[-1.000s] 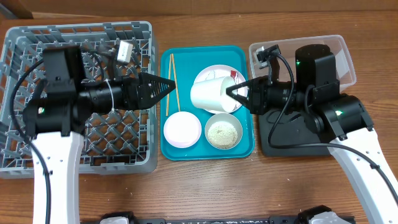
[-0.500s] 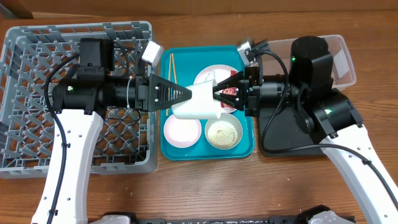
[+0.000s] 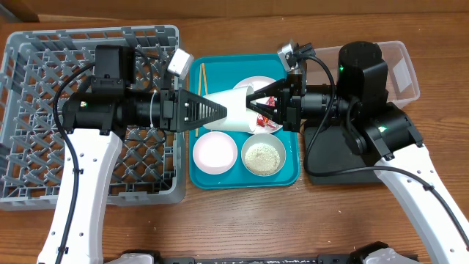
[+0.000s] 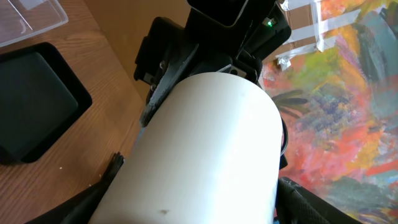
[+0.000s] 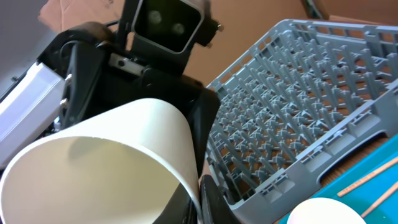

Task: Sort waste into correct bins and load items into the dishwasher
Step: 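Place the white paper cup into the dish rack with the left gripper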

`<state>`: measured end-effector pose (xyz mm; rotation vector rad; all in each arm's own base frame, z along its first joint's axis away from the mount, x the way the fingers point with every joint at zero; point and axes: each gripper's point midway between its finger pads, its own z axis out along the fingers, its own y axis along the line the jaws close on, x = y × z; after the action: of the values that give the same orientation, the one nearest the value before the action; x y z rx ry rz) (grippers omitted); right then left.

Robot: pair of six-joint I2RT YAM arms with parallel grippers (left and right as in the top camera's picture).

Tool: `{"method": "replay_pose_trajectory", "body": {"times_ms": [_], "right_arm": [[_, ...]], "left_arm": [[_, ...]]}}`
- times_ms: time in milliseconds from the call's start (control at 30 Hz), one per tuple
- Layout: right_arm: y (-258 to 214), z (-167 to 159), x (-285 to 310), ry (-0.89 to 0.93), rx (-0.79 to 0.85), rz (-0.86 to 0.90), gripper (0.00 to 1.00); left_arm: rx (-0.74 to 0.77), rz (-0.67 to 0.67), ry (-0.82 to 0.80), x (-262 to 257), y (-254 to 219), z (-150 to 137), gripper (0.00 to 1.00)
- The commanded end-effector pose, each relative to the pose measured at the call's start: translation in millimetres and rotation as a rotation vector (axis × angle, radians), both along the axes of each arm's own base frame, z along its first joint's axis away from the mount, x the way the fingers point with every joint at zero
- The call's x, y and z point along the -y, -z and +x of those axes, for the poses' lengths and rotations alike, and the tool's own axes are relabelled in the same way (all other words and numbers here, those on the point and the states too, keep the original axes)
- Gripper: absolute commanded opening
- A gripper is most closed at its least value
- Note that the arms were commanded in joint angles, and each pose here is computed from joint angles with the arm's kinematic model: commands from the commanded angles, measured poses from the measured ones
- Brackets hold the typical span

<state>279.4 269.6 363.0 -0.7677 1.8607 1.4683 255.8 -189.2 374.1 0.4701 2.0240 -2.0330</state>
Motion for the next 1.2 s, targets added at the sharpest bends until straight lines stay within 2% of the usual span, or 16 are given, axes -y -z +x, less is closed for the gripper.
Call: {"method": "replay_pose_trajectory", "body": {"times_ms": [0,133,200,233,267,300,333,467,700,867,1033,1167], "right_arm": [[-6.7,8.6,0.4,0.055,0.035,-0.007,0.04],[-9.0,10.2,0.3,0.060,0.050,-0.003,0.04],[-8.9,10.0,0.2,0.059,0.048,-0.003,0.04],[-8.7,9.9,0.2,0.059,0.048,-0.004,0.08],[-8.7,10.1,0.3,0.060,0.048,-0.003,0.28],[-8.8,10.1,0.3,0.060,0.048,-0.003,0.46],[-8.7,10.1,0.3,0.060,0.048,-0.003,0.59],[-9.2,12.8,4.6,0.074,0.048,-0.005,0.75],[27.0,41.3,39.4,0.277,-0.091,-0.125,0.79],[71.7,43.9,68.2,0.422,-0.259,-0.282,0.80],[98.7,34.6,82.6,0.473,-0.335,-0.400,0.80],[102.4,31.4,84.1,0.471,-0.349,-0.415,0.81]], "left_arm": [[0.003,-0.017,0.017,1.4,-8.8,-4.9,0.79],[0.003,-0.017,0.017,1.4,-8.8,-4.7,0.79],[0.003,-0.017,0.017,1.3,-8.8,-4.7,0.75],[0.004,-0.017,0.016,1.2,-8.8,-4.6,0.71],[0.010,-0.017,0.016,1.1,-9.1,-4.1,0.64],[0.011,-0.017,0.016,1.1,-9.1,-4.1,0.61],[0.011,-0.017,0.016,1.1,-9.1,-4.1,0.60],[0.015,0.023,-0.011,1.3,-2.6,0.1,0.60],[-0.007,0.276,-0.271,-27.2,23.5,22.3,0.54],[-0.154,0.574,-0.649,-108.8,60.5,30.8,0.53],[-0.436,1.062,-1.010,-216.6,119.3,-1.6,0.57],[-0.560,1.276,-1.083,-248.4,137.6,-25.9,0.60]]}}
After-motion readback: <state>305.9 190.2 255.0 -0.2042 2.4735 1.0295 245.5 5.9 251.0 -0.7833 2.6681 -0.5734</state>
